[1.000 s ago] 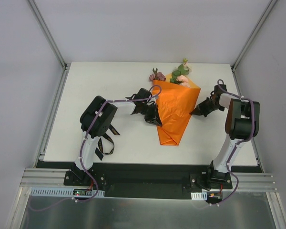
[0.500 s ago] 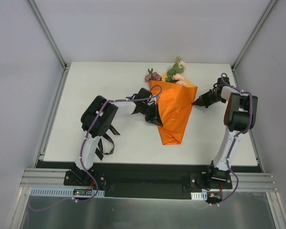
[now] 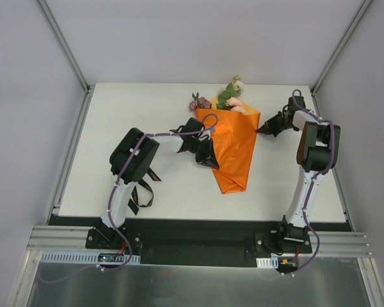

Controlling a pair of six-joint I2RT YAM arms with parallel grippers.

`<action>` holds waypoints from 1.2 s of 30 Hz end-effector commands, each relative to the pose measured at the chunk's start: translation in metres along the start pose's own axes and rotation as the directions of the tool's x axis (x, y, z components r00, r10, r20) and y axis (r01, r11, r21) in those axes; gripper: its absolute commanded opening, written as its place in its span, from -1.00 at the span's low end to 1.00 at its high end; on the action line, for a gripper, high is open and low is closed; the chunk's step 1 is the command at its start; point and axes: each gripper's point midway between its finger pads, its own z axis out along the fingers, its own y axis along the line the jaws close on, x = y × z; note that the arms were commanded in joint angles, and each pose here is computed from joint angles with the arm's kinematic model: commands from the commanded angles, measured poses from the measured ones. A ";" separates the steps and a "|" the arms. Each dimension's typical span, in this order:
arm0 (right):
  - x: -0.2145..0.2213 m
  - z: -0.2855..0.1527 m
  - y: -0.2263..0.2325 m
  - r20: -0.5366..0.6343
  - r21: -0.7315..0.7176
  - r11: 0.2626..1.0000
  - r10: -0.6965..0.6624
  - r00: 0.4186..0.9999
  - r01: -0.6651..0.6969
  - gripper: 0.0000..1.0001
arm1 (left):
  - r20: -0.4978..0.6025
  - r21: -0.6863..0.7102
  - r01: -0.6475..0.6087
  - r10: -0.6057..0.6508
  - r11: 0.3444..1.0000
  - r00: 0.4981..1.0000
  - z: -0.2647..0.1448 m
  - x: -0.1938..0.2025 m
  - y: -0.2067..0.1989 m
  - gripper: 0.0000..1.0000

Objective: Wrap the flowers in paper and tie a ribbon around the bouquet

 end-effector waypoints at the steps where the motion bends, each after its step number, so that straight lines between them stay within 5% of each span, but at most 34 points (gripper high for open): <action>1: -0.025 0.012 0.021 0.106 -0.013 0.993 -0.112 0.988 0.114 -0.99 | -0.054 -0.083 0.023 -0.027 0.996 0.998 0.008 0.019 0.029 -1.00; 16: -0.037 0.049 0.106 0.238 -0.188 0.904 -0.338 0.911 0.385 -0.80 | -0.066 -0.084 0.034 -0.039 0.996 0.997 0.012 0.020 0.034 -1.00; 24: -0.064 0.072 0.123 0.297 -0.166 0.904 -0.336 0.894 0.395 -0.81 | -0.073 -0.082 0.031 -0.037 0.996 0.997 0.013 0.020 0.036 -1.00; 29: -0.068 0.044 0.151 0.324 -0.183 0.867 -0.392 0.861 0.464 -0.78 | -0.080 -0.029 0.009 -0.011 1.000 0.997 0.009 0.013 0.021 -1.00; 31: -0.060 0.017 0.151 0.302 -0.155 0.853 -0.440 0.846 0.499 -0.67 | -0.064 -0.008 -0.030 0.030 1.000 0.997 0.002 0.009 0.009 -1.00; 33: -0.049 -0.030 0.153 0.337 -0.099 0.808 -0.522 0.784 0.580 -0.22 | -0.049 0.015 -0.070 0.071 0.997 0.996 -0.005 0.004 -0.002 -0.93; 36: -0.037 -0.082 0.120 0.353 0.053 0.797 -0.579 0.735 0.602 0.16 | -0.017 0.047 -0.123 0.123 0.991 0.992 -0.019 -0.003 -0.021 -0.61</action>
